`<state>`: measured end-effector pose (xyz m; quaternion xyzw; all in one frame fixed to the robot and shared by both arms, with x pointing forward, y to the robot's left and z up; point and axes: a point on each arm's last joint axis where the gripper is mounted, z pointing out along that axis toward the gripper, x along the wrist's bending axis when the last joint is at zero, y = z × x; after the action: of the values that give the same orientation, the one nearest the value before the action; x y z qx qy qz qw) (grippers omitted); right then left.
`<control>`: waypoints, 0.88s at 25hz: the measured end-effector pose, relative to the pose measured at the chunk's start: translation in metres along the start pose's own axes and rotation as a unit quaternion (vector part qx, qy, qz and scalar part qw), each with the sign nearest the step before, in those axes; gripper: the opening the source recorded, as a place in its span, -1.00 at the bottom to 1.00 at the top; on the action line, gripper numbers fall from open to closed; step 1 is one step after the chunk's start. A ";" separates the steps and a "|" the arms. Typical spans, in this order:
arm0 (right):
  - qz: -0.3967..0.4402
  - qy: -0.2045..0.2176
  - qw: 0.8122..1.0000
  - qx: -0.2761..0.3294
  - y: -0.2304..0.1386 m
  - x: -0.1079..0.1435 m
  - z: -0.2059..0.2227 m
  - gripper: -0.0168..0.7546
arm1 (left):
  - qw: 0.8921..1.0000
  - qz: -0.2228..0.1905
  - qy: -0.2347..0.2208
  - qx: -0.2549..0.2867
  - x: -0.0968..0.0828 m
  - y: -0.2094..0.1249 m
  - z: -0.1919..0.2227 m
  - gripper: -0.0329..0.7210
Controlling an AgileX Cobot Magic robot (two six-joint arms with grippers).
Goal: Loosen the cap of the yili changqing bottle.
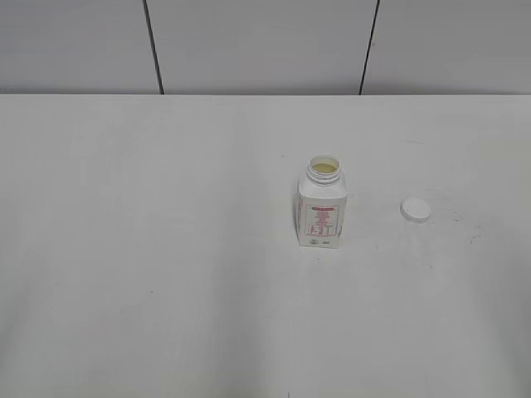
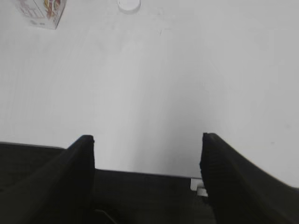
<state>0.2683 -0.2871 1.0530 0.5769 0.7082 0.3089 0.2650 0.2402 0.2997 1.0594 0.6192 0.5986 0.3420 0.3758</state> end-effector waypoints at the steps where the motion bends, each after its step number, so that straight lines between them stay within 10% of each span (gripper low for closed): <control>1: -0.003 -0.003 1.000 -0.016 -0.003 0.001 -0.004 0.48 | 1.000 0.000 0.000 -0.011 0.000 -0.002 -0.003 0.36; 22: -0.014 -0.024 0.992 -0.123 -0.025 0.006 -0.030 0.48 | 0.999 -0.009 -0.004 -0.031 -0.001 -0.005 -0.009 0.36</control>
<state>0.2287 -0.2889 1.0539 0.5367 0.6666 0.3762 0.3552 0.2298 0.2997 1.0589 0.6029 0.5919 0.3549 0.4004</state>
